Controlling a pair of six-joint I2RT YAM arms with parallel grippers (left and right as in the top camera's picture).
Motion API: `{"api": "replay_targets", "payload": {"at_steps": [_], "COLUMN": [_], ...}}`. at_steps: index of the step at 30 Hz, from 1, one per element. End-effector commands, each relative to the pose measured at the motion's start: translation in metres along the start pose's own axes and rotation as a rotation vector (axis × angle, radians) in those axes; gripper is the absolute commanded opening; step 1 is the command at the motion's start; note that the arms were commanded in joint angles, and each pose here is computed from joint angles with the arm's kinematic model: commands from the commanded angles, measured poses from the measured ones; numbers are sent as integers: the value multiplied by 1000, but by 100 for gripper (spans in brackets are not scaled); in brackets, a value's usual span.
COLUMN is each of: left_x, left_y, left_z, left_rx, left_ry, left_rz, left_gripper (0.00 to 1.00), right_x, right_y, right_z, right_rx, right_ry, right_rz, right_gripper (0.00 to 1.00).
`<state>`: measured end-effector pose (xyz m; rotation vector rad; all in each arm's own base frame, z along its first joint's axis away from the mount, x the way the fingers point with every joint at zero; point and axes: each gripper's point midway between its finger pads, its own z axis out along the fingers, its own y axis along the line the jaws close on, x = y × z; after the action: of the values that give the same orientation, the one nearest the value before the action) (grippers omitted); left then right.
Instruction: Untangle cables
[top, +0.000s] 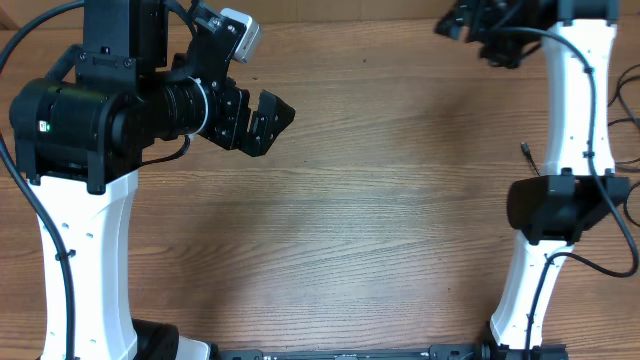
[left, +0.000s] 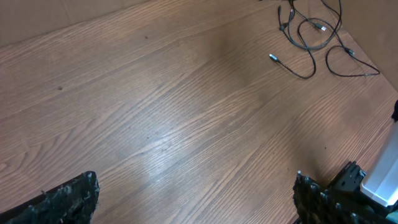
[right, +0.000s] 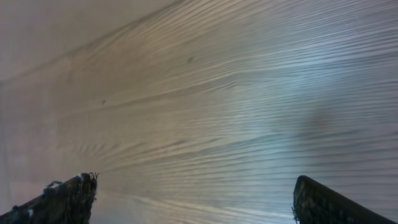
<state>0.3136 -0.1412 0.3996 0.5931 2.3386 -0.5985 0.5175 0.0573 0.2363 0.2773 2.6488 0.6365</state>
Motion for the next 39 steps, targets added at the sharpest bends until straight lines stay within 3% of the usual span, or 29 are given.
{"api": "replay_targets", "payload": {"at_steps": [1, 8, 39], "left_x": [-2, -2, 2], "left_y": [-5, -5, -5], "left_z": [-7, -7, -6], "left_rx": [-4, -4, -2], "left_ry": [-21, -21, -2], "left_rz": [5, 5, -4], "left_gripper": [99, 99, 100], "right_x": [7, 16, 16], "right_y": [15, 33, 33], "right_z": [6, 12, 12], "right_rx": [-15, -29, -28], "right_ry": [18, 37, 37], "right_rz": [-25, -59, -59], "right_gripper": [100, 100, 100]}}
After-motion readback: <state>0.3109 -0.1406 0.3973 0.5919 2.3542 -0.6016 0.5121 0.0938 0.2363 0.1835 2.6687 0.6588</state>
